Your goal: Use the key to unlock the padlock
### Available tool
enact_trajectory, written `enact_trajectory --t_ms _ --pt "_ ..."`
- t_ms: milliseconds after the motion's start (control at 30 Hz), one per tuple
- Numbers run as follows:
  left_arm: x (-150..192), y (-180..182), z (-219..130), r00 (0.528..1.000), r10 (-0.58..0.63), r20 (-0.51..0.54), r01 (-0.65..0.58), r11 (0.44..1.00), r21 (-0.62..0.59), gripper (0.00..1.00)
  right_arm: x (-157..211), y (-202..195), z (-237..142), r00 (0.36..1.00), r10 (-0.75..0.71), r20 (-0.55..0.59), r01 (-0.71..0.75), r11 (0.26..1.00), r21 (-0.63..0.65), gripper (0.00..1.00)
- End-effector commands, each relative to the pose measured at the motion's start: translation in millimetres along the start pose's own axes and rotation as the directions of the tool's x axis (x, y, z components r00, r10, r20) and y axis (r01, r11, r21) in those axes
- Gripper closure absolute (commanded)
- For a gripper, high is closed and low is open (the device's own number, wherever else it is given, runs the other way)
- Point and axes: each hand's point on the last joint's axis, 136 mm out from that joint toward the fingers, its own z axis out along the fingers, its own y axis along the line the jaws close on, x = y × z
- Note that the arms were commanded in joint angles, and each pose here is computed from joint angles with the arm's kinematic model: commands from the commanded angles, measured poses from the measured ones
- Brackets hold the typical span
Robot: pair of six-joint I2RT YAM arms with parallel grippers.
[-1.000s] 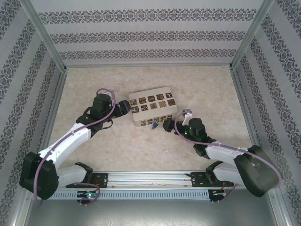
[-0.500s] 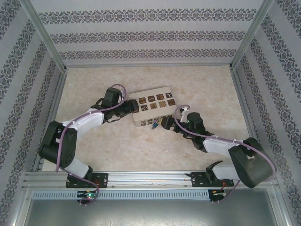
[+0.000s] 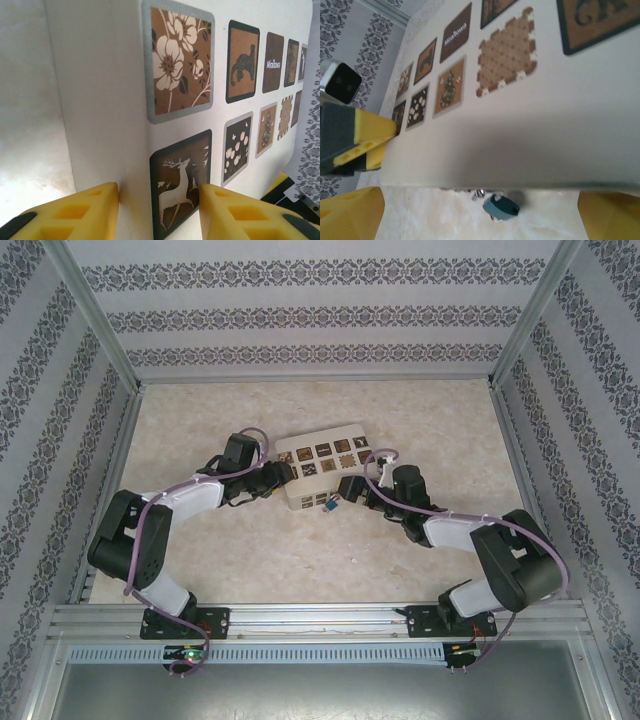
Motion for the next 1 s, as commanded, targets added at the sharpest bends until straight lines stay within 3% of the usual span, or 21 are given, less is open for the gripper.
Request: enact_trajectory --t_ms 0,467,967 --pt "19.8 14.6 -0.1 0.998 -0.041 -0.049 0.04 0.999 -0.022 0.6 -19.9 17.5 6.7 0.999 -0.046 0.027 0.047 0.997 -0.066 0.02" --pt "33.7 14.0 -16.6 0.999 -0.034 -0.037 0.033 0.999 -0.023 0.59 -34.6 18.0 18.9 0.998 -0.065 0.022 0.067 0.994 -0.088 0.02" --pt "1.2 -22.9 -61.6 0.991 0.066 0.119 -0.067 0.998 0.006 0.51 -15.1 -4.7 -28.3 0.997 -0.04 0.062 0.043 0.997 -0.058 0.02"
